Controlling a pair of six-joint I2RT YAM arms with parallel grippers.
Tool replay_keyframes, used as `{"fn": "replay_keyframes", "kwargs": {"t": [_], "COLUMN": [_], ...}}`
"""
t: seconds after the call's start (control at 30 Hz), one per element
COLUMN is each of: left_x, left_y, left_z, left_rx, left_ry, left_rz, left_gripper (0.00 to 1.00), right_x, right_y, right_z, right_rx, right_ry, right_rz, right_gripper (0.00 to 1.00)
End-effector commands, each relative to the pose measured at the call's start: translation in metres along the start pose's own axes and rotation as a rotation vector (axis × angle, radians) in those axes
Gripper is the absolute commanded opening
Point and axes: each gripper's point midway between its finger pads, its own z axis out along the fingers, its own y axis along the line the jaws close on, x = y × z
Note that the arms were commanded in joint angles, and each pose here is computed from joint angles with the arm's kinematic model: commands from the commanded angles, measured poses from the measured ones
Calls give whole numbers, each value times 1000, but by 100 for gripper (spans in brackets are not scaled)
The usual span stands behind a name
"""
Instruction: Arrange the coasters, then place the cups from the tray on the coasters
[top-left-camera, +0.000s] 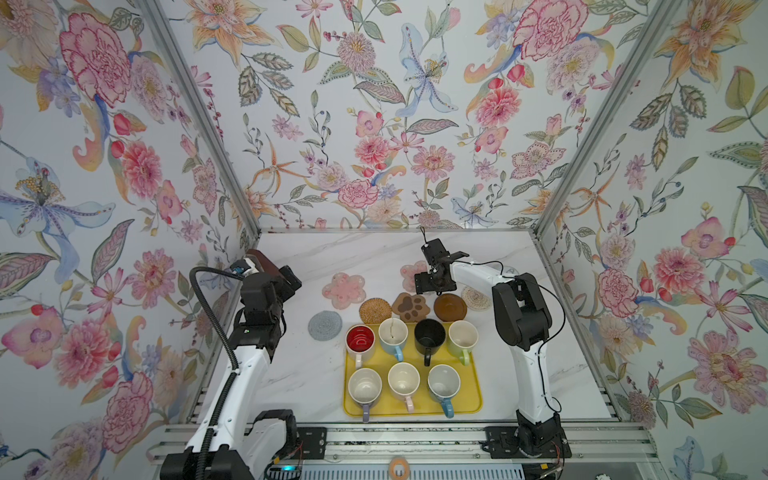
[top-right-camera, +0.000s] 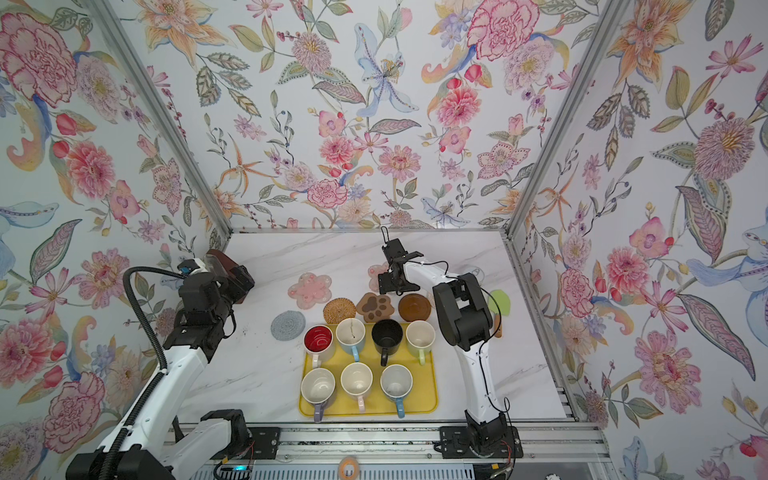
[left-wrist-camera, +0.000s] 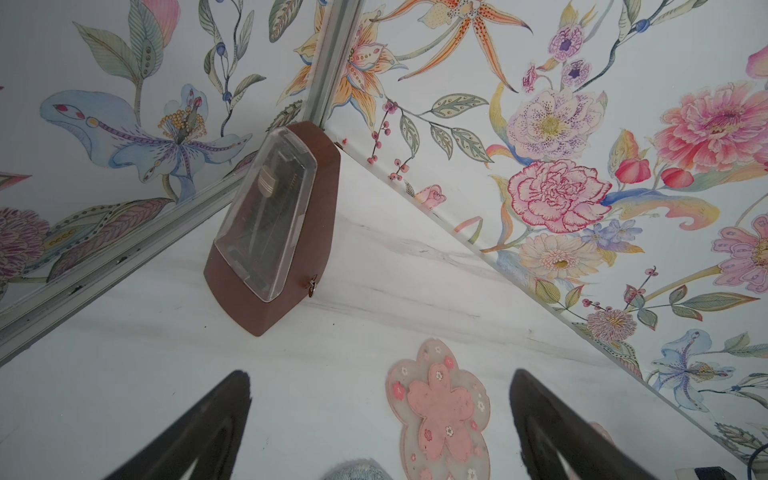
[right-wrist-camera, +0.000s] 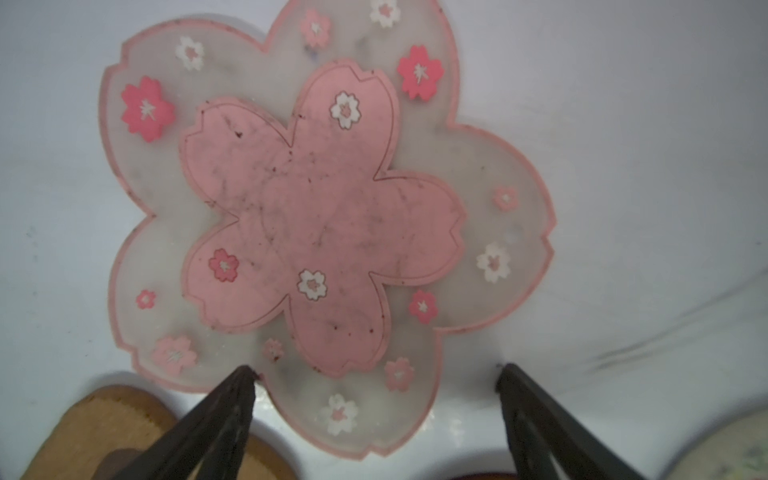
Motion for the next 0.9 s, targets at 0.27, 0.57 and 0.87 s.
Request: {"fn": "replay_keyframes", "kwargs": {"t": [0.27,0.57,0.87], "left_x": [-6,1,3], "left_y": [-5,-5,-7], "left_z": [0,6,8], "left_rx": [6,10,18], "left_ry": [7,37,49], "left_rz": [-4,-7,-12], "left_gripper": [99,99,99], "right_x": [-5,-15,-21], "right_y": [-4,2,4], "right_z": [37,34,35], "right_rx": [17,-8,-24], "right_ry": [32,11,1], "right_rz": [-2,-66,-82], "right_gripper": [92,93,93]}}
